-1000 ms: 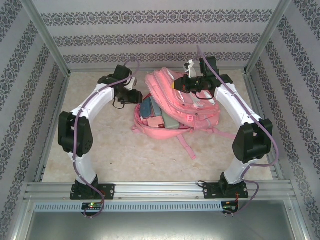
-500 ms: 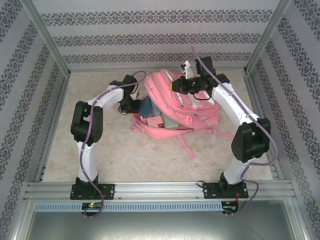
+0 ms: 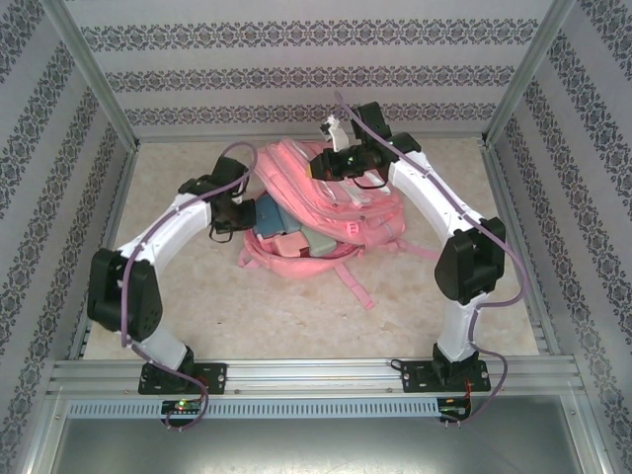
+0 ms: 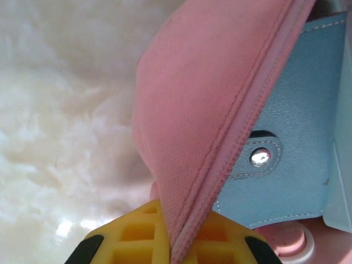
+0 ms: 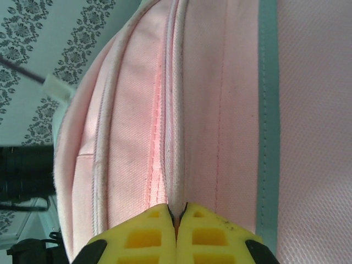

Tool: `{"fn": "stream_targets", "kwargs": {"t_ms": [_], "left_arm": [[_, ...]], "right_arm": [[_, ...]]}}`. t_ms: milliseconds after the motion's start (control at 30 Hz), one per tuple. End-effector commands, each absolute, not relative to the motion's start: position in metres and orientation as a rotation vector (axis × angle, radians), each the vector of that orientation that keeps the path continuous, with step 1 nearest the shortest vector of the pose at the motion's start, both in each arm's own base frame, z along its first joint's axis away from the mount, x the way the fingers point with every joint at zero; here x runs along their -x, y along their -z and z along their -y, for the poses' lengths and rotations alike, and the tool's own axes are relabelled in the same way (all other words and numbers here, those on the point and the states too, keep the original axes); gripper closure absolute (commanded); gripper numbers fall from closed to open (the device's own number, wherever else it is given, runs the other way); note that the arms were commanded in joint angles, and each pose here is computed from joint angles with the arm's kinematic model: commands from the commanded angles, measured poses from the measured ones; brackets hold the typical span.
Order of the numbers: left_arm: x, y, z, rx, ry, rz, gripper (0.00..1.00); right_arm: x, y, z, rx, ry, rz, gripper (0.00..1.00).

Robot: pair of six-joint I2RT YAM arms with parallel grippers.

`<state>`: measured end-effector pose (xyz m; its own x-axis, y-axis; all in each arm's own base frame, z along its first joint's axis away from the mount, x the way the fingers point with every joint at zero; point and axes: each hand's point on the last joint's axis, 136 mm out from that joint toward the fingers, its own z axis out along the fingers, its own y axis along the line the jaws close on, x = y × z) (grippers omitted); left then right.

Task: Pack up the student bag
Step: Rotate the student bag at the top-center of the table.

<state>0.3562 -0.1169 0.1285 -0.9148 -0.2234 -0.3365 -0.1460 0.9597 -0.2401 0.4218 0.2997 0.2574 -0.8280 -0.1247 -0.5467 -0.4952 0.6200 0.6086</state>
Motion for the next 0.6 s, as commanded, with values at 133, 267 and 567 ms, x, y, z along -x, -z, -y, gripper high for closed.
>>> {"fn": "stream_targets", "kwargs": {"t_ms": [133,267,567], "left_arm": [[-0.331,-0.153,0.187,0.315,0.513,-2.607,1.00],[-0.319,-0.145,0.232,0.229,0.558,-2.626,1.00],[-0.303,-0.136,0.265,0.044,0.464,-2.718,0.50]], "right_arm": [[-0.465,-0.275,-0.298,0.485,-0.968,-2.281,1.00],[-0.452,-0.263,-0.287,0.467,-0.925,-2.318,0.76],[-0.400,-0.232,-0.224,0.231,-0.756,-2.415,0.48]]}}
